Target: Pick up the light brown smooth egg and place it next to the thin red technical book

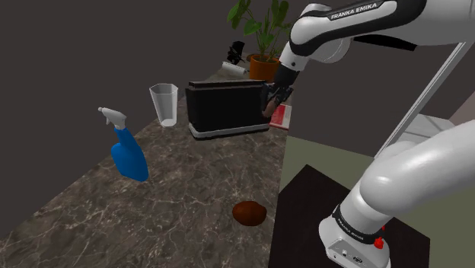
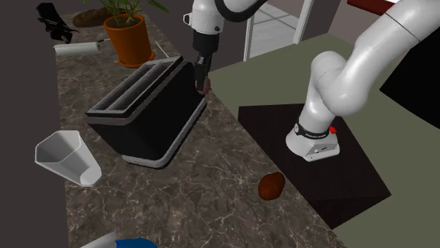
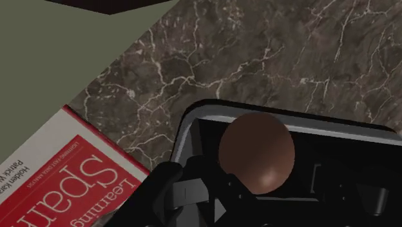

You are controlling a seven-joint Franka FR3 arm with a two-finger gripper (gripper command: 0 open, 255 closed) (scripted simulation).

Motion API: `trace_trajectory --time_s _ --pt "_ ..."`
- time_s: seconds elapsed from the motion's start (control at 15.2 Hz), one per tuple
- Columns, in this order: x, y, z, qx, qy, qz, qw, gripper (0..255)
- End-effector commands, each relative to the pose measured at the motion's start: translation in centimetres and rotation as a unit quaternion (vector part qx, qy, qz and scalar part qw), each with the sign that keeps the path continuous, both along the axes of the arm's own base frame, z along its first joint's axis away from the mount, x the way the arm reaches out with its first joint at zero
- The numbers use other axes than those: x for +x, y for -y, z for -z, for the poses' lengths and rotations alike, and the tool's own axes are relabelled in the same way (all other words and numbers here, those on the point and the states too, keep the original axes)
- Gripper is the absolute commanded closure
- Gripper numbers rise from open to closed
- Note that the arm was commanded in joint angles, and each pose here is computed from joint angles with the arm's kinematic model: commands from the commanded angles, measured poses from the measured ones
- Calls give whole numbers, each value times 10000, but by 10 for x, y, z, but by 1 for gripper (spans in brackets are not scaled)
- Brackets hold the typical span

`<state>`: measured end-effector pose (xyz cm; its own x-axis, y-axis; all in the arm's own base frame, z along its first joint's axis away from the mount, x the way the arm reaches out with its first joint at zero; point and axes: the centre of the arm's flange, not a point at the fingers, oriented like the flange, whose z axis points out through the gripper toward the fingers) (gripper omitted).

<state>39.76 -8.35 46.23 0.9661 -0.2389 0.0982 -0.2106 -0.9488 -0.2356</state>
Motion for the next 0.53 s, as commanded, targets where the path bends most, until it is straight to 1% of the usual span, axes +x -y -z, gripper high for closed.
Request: trace_trajectory --time_s 0.0,0.07,0.46 --pt "18 34 -2 -157 368 138 9991 255" --pt "24 50 -2 -157 368 138 9991 255" --pt "24 50 29 -157 368 138 9991 255"
